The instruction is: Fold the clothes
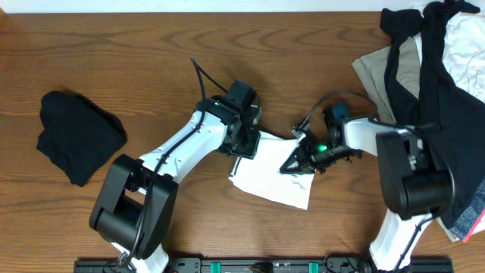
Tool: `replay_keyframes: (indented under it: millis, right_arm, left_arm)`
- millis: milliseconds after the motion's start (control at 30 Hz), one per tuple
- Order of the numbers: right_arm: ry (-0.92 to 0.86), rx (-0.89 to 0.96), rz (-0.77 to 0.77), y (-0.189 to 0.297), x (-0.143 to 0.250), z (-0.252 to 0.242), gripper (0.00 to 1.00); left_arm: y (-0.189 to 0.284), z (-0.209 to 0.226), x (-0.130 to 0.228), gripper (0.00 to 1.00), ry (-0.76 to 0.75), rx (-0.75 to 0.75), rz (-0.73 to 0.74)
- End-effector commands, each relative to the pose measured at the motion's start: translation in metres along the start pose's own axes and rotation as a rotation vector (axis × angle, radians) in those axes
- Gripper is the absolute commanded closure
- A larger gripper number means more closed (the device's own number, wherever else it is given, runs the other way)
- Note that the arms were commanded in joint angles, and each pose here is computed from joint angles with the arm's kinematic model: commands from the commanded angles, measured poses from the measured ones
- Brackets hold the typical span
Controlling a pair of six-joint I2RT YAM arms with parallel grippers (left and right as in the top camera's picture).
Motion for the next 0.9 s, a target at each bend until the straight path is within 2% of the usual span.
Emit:
replay_keyframes:
  millis: [0,233,467,567,633,767,867]
  right_arm:
    - [-0.021,0.068,0.023,-0.002,0.004,-0.035,0.97]
    - [-0.073,0.200,0.079,-0.004,0.018,-0.069,0.96]
    - [-0.097,0.307,0.109,0.003,0.026,-0.086,0.95]
    - [-0.118,0.351,0.131,0.007,0.032,-0.092,0.93]
    - [-0.138,0.403,0.161,0.012,0.040,-0.099,0.89]
    - [-0.167,0.469,0.203,0.019,0.051,-0.108,0.88]
    - [-0.180,0.492,0.216,0.023,0.055,-0.111,0.81]
  left_arm:
    - [-0.021,0.010,0.011,0.52,0.015,-0.031,0.065]
    - [-0.041,0.020,0.019,0.52,0.031,-0.062,0.125]
    - [-0.034,0.060,0.016,0.53,0.042,-0.307,0.086]
    - [-0.031,0.071,0.009,0.52,0.070,-0.362,0.045]
    - [-0.031,0.072,0.001,0.53,0.078,-0.356,0.015]
    - [-0.030,0.077,-0.009,0.52,0.144,-0.345,-0.030]
    - [-0.028,0.083,-0.011,0.52,0.205,-0.346,-0.042]
Point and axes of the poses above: each gripper's point midway between its finger pads, its own y axis back along the fingers, its own z axis along the line the jaws close on, x = y × z, the point moved 1 cm from there along y, back along the fingers, and after that the axes turned 6 degrees about y, right-handed, at the moved point
